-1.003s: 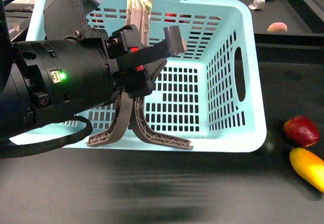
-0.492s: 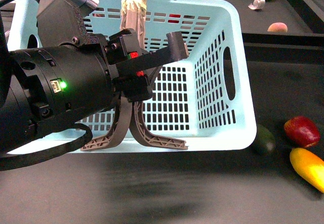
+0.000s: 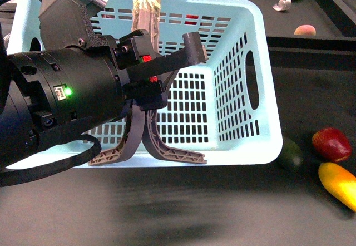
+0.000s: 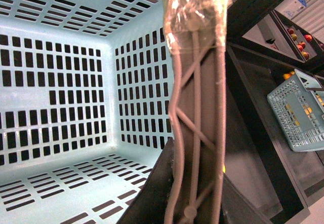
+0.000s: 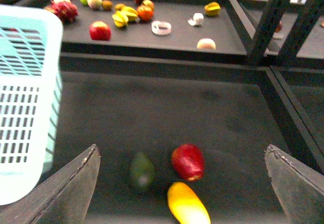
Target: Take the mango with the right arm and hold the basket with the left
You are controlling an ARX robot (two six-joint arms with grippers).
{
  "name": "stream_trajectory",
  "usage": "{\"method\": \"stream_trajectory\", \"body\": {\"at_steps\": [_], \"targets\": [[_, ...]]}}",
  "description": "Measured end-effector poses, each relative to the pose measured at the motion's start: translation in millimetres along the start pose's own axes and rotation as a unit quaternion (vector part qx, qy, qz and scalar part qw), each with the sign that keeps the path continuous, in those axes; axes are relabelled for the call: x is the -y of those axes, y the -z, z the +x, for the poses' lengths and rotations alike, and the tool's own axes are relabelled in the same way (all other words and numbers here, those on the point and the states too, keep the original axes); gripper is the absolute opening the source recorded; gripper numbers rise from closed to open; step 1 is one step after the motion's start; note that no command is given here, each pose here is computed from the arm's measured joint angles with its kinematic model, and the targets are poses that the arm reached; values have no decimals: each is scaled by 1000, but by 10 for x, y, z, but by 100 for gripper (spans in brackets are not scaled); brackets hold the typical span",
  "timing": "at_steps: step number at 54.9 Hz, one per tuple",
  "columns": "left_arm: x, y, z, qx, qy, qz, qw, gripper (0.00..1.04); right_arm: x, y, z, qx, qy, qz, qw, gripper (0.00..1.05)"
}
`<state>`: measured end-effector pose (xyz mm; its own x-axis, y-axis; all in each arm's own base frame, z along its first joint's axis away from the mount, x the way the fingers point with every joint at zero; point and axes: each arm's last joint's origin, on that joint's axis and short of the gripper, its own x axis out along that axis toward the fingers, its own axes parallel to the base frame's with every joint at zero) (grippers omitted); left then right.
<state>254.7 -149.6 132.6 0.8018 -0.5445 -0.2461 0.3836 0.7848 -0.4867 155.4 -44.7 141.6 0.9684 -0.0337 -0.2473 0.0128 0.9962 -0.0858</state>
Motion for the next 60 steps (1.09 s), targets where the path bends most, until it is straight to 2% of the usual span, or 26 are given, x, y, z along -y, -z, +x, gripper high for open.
{"method": "stream_trajectory", "body": {"at_steps": [7,24,41,60], "targets": [[0,-1,0,0,0,0,1000,6,128,157,350,-47,5,-18,999,97],[0,-1,0,0,0,0,1000,6,222,958,967,-218,-10,-27,976,97],[0,-1,0,1,0,0,1000,6,318,1414,1484,-296,-3,-31,955,97],[0,-1,0,0,0,0,1000,6,353,1723,1962,-341,8,-37,939,97]]}}
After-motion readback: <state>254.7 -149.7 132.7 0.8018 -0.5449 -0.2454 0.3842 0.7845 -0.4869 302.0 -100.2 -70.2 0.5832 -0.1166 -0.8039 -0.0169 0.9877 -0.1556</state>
